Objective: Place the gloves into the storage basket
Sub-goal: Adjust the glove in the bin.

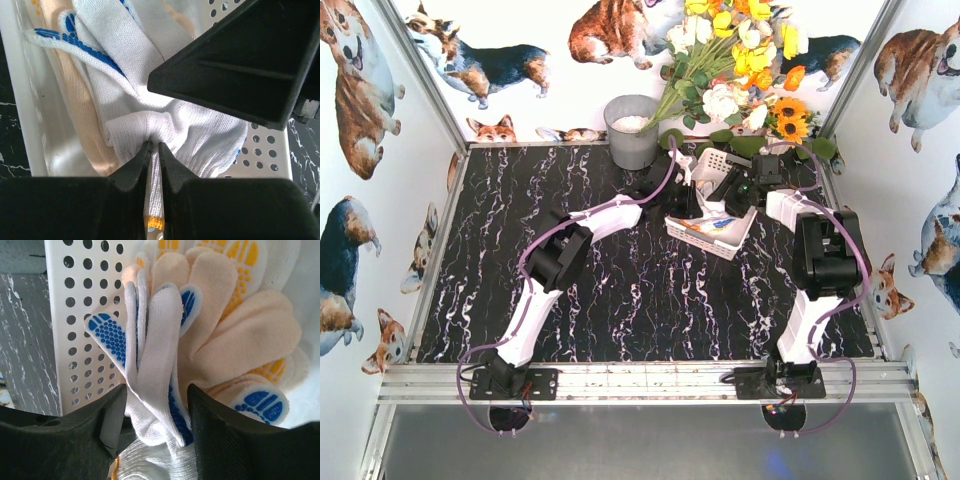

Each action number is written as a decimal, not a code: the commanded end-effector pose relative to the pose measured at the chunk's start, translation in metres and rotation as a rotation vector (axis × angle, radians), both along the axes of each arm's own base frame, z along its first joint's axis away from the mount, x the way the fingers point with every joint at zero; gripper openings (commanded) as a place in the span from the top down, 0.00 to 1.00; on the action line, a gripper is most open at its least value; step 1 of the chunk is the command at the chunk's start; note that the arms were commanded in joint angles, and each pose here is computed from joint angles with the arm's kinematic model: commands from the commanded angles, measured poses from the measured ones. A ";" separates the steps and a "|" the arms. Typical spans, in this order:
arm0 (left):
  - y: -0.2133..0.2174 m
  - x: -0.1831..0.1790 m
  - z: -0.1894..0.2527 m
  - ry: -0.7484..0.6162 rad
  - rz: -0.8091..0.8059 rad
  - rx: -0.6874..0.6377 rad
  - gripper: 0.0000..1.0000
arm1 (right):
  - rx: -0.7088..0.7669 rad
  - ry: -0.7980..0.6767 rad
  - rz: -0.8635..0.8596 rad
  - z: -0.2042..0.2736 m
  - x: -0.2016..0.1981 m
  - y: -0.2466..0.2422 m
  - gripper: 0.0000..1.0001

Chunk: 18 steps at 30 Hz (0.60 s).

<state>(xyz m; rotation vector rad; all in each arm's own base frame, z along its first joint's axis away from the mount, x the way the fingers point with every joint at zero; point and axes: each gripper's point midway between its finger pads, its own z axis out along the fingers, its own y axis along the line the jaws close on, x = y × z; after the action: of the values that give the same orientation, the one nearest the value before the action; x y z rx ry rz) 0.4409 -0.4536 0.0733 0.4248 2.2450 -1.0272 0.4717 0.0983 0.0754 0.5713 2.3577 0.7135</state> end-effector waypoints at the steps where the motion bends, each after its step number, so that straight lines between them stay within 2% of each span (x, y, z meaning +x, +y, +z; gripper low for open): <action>1: 0.005 -0.001 -0.026 0.011 -0.002 0.076 0.96 | 0.055 -0.135 0.040 0.027 0.029 0.009 0.48; 9: 0.007 0.001 -0.034 0.009 -0.012 0.112 0.98 | 0.089 -0.182 0.105 0.023 0.038 0.018 0.59; 18: 0.009 -0.002 -0.039 0.020 -0.026 0.126 0.99 | 0.093 -0.269 0.184 0.024 0.049 0.025 0.55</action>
<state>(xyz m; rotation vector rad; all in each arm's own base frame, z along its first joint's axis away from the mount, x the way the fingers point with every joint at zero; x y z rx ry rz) 0.4442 -0.4518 0.0615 0.4714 2.2657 -0.9654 0.4913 0.1178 0.0677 0.4269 2.2934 0.8862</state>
